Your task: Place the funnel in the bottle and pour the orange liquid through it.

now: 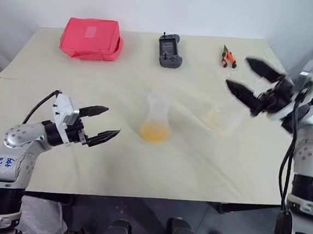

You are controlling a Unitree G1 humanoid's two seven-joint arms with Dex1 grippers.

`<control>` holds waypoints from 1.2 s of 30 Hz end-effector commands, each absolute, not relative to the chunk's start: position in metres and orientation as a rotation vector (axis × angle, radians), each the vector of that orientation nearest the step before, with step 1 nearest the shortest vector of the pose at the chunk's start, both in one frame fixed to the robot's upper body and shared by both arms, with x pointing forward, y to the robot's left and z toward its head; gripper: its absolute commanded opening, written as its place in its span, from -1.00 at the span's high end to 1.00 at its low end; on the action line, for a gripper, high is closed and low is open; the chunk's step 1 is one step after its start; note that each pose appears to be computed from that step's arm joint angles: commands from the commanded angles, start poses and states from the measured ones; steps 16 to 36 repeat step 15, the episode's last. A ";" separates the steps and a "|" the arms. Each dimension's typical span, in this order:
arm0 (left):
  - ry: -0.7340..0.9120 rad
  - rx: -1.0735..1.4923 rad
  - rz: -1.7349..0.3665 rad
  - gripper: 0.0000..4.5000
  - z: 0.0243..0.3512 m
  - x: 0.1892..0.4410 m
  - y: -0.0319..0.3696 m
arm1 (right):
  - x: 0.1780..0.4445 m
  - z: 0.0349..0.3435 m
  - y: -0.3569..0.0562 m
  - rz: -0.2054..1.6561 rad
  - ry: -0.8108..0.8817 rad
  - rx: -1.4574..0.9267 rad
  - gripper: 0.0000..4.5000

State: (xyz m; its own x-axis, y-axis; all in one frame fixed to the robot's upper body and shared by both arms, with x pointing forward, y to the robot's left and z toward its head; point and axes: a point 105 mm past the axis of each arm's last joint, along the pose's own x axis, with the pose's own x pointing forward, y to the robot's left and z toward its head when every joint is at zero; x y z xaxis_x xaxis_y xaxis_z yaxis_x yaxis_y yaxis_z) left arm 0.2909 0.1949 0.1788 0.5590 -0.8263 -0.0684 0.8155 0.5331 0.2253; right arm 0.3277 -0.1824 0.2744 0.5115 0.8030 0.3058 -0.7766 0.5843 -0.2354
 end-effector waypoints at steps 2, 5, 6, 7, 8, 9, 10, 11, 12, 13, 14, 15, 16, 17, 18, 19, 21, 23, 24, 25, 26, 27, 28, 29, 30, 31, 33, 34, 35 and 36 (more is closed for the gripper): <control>-0.031 0.339 -0.904 -1.00 0.170 0.272 0.219 | 0.289 0.215 -0.171 1.157 -0.246 -0.260 -0.98; -0.013 0.332 -0.878 -1.00 0.158 0.261 0.219 | 0.279 0.177 -0.184 1.180 -0.143 -0.328 -0.98; -0.010 0.329 -0.875 -1.00 0.156 0.259 0.218 | 0.278 0.170 -0.187 1.183 -0.125 -0.344 -0.98; -0.006 0.320 -0.869 -1.00 0.155 0.256 0.218 | 0.279 0.168 -0.191 1.165 -0.126 -0.335 -0.98; -0.007 0.314 -0.861 -1.00 0.154 0.253 0.217 | 0.280 0.168 -0.194 1.147 -0.131 -0.323 -0.98; -0.007 0.309 -0.853 -1.00 0.153 0.251 0.217 | 0.282 0.169 -0.197 1.130 -0.144 -0.324 -0.98; -0.007 0.306 -0.844 -1.00 0.152 0.248 0.216 | 0.283 0.169 -0.199 1.115 -0.152 -0.321 -0.98; -0.011 0.307 -0.831 -1.00 0.152 0.247 0.216 | 0.284 0.170 -0.200 1.103 -0.160 -0.322 -0.98; -0.018 0.303 -0.820 -1.00 0.153 0.246 0.216 | 0.285 0.171 -0.202 1.087 -0.173 -0.320 -0.98; -0.025 0.298 -0.810 -1.00 0.153 0.245 0.215 | 0.286 0.172 -0.203 1.075 -0.180 -0.311 -0.98; -0.036 0.296 -0.800 -1.00 0.155 0.245 0.214 | 0.286 0.173 -0.204 1.062 -0.187 -0.306 -0.98; -0.038 0.284 -0.790 -1.00 0.155 0.244 0.214 | 0.286 0.173 -0.204 1.052 -0.193 -0.302 -0.98; -0.038 0.284 -0.790 -1.00 0.155 0.244 0.214 | 0.286 0.173 -0.204 1.052 -0.193 -0.302 -0.98; -0.038 0.284 -0.790 -1.00 0.155 0.244 0.214 | 0.286 0.173 -0.204 1.052 -0.193 -0.302 -0.98; -0.038 0.284 -0.790 -1.00 0.155 0.244 0.214 | 0.286 0.173 -0.204 1.052 -0.193 -0.302 -0.98; -0.038 0.284 -0.790 -1.00 0.155 0.244 0.214 | 0.286 0.173 -0.204 1.052 -0.193 -0.302 -0.98; -0.038 0.284 -0.790 -1.00 0.155 0.244 0.214 | 0.286 0.173 -0.204 1.052 -0.193 -0.302 -0.98; -0.038 0.284 -0.790 -1.00 0.155 0.244 0.214 | 0.286 0.173 -0.204 1.052 -0.193 -0.302 -0.98; -0.038 0.284 -0.790 -1.00 0.155 0.244 0.214 | 0.286 0.173 -0.204 1.052 -0.193 -0.302 -0.98; -0.038 0.284 -0.790 -1.00 0.155 0.244 0.214 | 0.286 0.173 -0.204 1.052 -0.193 -0.302 -0.98; -0.038 0.284 -0.790 -1.00 0.155 0.244 0.214 | 0.286 0.173 -0.204 1.052 -0.193 -0.302 -0.98; -0.038 0.284 -0.790 -1.00 0.155 0.244 0.214 | 0.286 0.173 -0.204 1.052 -0.193 -0.302 -0.98; -0.038 0.284 -0.790 -1.00 0.155 0.244 0.214 | 0.286 0.173 -0.204 1.052 -0.193 -0.302 -0.98; -0.038 0.284 -0.790 -1.00 0.155 0.244 0.214 | 0.286 0.173 -0.204 1.052 -0.193 -0.302 -0.98; -0.038 0.284 -0.790 -1.00 0.155 0.244 0.214 | 0.286 0.173 -0.204 1.052 -0.193 -0.302 -0.98; -0.038 0.284 -0.790 -1.00 0.155 0.244 0.214 | 0.286 0.173 -0.204 1.052 -0.193 -0.302 -0.98; -0.038 0.284 -0.790 -1.00 0.155 0.244 0.214 | 0.286 0.173 -0.204 1.052 -0.193 -0.302 -0.98; -0.038 0.284 -0.790 -1.00 0.155 0.244 0.214 | 0.286 0.173 -0.204 1.052 -0.193 -0.302 -0.98; -0.038 0.284 -0.790 -1.00 0.155 0.244 0.214 | 0.286 0.173 -0.204 1.052 -0.193 -0.302 -0.98; -0.038 0.284 -0.790 -1.00 0.155 0.244 0.214 | 0.286 0.173 -0.204 1.052 -0.193 -0.302 -0.98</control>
